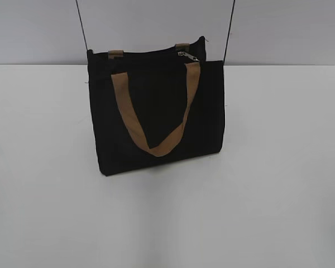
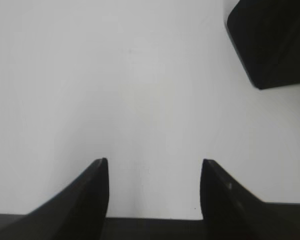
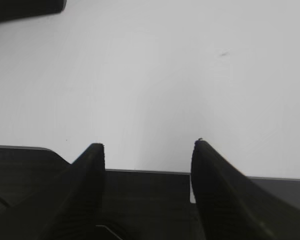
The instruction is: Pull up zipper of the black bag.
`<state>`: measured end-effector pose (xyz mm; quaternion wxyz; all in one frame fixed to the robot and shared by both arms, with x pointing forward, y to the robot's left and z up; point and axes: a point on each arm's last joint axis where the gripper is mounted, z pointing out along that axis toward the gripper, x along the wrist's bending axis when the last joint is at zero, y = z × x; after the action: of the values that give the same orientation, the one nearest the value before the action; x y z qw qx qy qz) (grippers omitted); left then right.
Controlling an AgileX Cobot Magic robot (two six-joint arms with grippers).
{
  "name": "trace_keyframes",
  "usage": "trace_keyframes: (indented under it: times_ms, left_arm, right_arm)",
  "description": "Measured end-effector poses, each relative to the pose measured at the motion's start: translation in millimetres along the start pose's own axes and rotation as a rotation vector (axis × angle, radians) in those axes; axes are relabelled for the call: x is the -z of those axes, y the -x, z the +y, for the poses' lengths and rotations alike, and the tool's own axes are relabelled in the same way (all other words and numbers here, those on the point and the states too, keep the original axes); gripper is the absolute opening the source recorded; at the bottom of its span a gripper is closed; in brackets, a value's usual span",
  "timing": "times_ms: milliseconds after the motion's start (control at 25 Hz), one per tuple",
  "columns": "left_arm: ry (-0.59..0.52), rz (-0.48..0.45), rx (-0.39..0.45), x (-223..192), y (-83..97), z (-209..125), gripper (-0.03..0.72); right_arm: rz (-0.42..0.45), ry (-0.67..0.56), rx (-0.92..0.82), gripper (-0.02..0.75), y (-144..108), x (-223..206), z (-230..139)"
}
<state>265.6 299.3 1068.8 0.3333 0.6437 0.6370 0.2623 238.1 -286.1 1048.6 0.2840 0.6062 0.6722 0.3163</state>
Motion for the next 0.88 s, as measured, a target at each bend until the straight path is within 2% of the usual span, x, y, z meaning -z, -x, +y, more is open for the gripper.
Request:
trace_keyframes:
  times_ms: [120, 320, 520, 880]
  left_arm:
    - [0.115, -0.014, -0.015, 9.9, -2.0, -13.5, 0.437]
    - [0.254, -0.031, -0.022, 25.4, -4.2, -27.9, 0.437]
    - [0.259, -0.031, -0.025, 25.5, -4.2, -28.3, 0.437]
    - [0.259, -0.037, -0.025, 25.4, -3.8, -28.3, 0.437]
  right_arm:
    - [-0.005, 0.072, 0.022, 0.421, -2.4, 6.3, -11.0]
    - [-0.003, 0.084, 0.041, 0.421, -3.2, 7.3, -12.8]
    - [-0.021, 0.156, 0.088, 0.421, -1.0, 0.1, -8.0]
    - [-0.024, 0.166, 0.094, 0.421, -0.6, -2.0, -7.5]
